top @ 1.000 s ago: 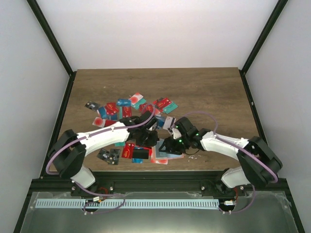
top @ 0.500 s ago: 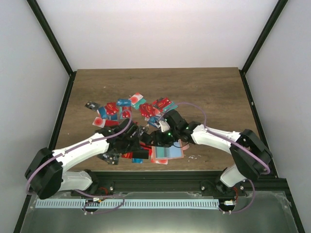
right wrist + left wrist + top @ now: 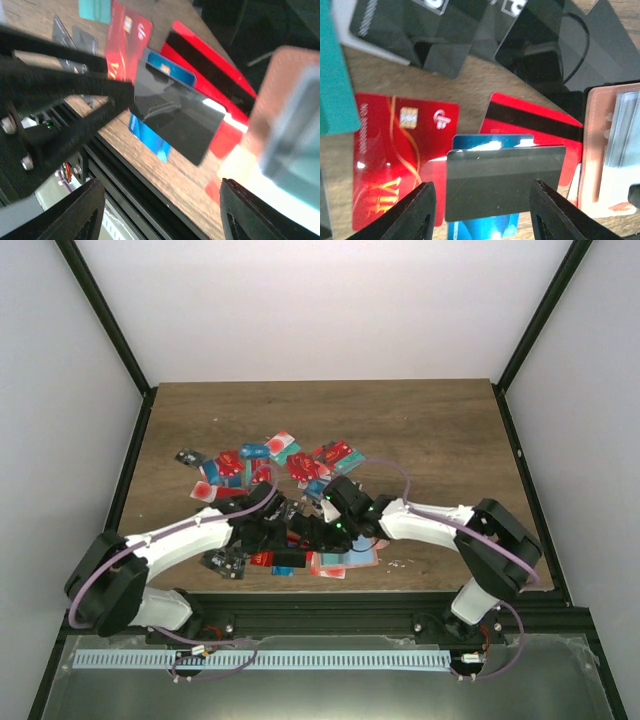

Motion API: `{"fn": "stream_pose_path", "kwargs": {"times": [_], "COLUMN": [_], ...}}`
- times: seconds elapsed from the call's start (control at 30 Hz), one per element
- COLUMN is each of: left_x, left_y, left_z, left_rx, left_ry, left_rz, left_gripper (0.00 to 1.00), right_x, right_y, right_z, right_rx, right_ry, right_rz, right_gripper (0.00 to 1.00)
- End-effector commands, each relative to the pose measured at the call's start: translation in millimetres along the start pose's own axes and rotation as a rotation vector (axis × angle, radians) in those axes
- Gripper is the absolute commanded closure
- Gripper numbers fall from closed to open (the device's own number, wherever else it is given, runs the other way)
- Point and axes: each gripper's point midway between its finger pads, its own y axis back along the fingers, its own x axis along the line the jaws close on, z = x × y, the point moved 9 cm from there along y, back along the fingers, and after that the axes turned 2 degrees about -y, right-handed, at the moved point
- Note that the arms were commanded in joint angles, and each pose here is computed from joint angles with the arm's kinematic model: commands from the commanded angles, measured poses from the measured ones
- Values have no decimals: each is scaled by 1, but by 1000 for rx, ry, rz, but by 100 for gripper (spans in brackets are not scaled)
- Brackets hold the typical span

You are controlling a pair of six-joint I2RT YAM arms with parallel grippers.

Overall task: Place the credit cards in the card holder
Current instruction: Insert the credit card into the card holder, then pick up the credit card from the center of the board.

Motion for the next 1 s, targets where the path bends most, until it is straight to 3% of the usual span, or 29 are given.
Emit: {"fn": "stream_pose_path", "kwargs": {"times": [0.0, 0.43, 0.6, 0.97], "left_x": [-17, -14, -3, -11], "left_y": [-2, -38, -45, -27], "left_z": [19, 21, 3, -40], "left_rx": [-14, 144, 222, 213], "left_ry": [-141, -280, -270, -152], "left_rz": [-25, 85, 103, 60], "left_gripper": [46, 47, 48, 48], "right_x": [-4, -31, -29, -19], "right_y": [13, 23, 23, 16], "right_z": [-22, -92, -105, -132], "right_rx": [-47, -74, -86, -34], "right_ry": [-73, -258, -284, -319], "right_rz": [-52, -76, -82, -34], "right_gripper": [35, 34, 33, 32]}}
